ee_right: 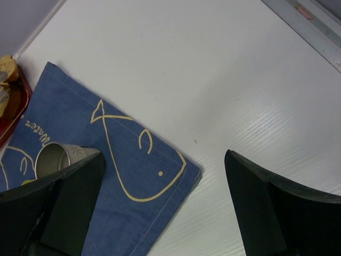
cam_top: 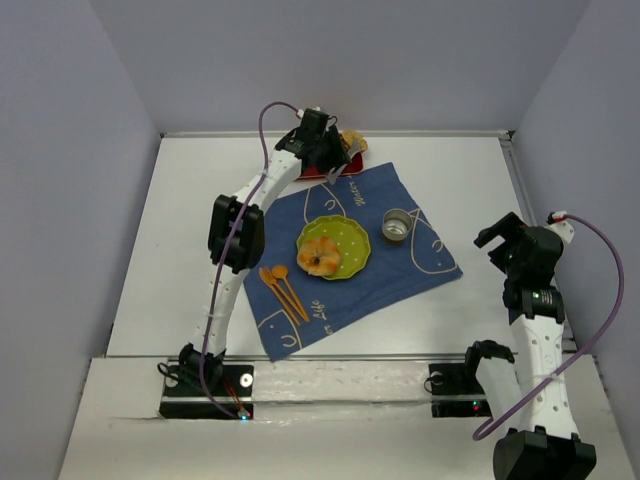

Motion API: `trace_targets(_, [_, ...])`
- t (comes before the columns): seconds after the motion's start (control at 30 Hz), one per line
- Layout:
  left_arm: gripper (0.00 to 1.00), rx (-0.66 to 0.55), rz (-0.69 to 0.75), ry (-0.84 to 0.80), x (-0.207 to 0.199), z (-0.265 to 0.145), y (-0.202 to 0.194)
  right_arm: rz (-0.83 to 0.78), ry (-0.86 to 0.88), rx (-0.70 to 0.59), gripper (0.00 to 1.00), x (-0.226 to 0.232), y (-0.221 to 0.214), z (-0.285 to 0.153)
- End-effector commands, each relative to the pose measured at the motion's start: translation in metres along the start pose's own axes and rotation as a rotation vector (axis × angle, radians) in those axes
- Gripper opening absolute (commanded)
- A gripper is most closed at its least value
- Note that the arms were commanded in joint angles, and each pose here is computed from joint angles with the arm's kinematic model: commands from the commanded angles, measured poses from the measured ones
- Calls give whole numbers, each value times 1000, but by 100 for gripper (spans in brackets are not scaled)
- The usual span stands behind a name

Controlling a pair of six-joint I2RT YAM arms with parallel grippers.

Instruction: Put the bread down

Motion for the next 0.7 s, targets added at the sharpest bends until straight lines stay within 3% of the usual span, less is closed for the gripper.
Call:
trace_targets(0.0, [55,3,-24,-33,-5,-7,7,-3,5,-50,100,1,9,-2])
trace_targets(0.6, [50,8,-85,-72,-1,9,10,2,-2,-66,100,0,11,-4])
trace_targets(0.67, [45,10,-87,-72,1,9,10,2,-1,-71,100,0,12,-4])
Point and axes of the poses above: each gripper's point midway between its finger pads, its own z axis out along the fingers, its own x axis along the line the jaws close on, y = z × x, the point moved 4 cm from there along -z, back along the fingers, and after that the axes turned 1 degree about -z, right-handed, at the moved point
